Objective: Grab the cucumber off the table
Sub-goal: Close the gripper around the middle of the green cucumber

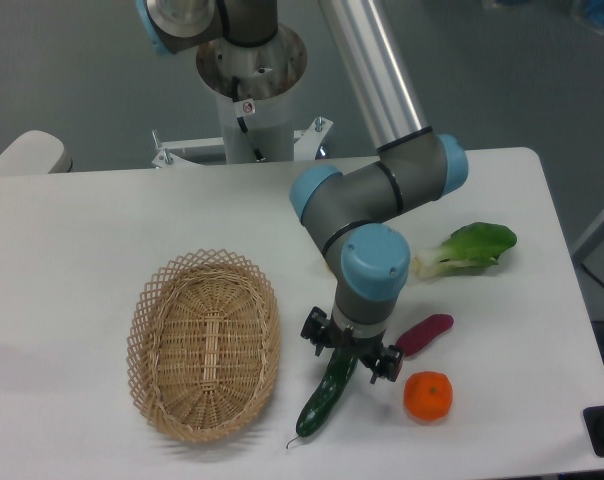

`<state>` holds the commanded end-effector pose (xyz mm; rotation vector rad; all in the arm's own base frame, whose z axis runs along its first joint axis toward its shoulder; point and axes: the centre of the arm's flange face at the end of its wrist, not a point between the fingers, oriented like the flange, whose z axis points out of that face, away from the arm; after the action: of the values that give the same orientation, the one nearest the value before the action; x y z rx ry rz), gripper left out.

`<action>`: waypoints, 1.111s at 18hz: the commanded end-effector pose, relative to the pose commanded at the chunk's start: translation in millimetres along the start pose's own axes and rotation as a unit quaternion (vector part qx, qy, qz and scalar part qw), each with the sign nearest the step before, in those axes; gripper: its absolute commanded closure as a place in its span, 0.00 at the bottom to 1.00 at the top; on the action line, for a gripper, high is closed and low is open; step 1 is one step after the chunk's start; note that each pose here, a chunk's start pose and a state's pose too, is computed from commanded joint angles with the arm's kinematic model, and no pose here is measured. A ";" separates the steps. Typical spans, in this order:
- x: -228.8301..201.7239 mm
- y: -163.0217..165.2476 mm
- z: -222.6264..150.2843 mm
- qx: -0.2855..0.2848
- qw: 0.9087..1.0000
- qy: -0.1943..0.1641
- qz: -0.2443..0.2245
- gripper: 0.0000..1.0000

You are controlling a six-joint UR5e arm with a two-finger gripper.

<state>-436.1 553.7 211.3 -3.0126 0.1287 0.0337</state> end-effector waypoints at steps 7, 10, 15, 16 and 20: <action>6.2 -1.6 22.3 -0.004 1.000 0.001 0.004 0.00; 7.4 -2.9 24.3 -0.003 1.000 -0.001 0.007 0.08; 7.1 -3.6 21.6 -0.001 1.000 -0.003 0.009 0.68; 6.3 -4.3 20.4 0.000 1.000 -0.004 0.009 0.72; 1.4 -5.3 8.6 0.006 1.000 -0.012 0.013 0.78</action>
<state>-434.4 559.9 203.3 -2.9981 0.1661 0.0728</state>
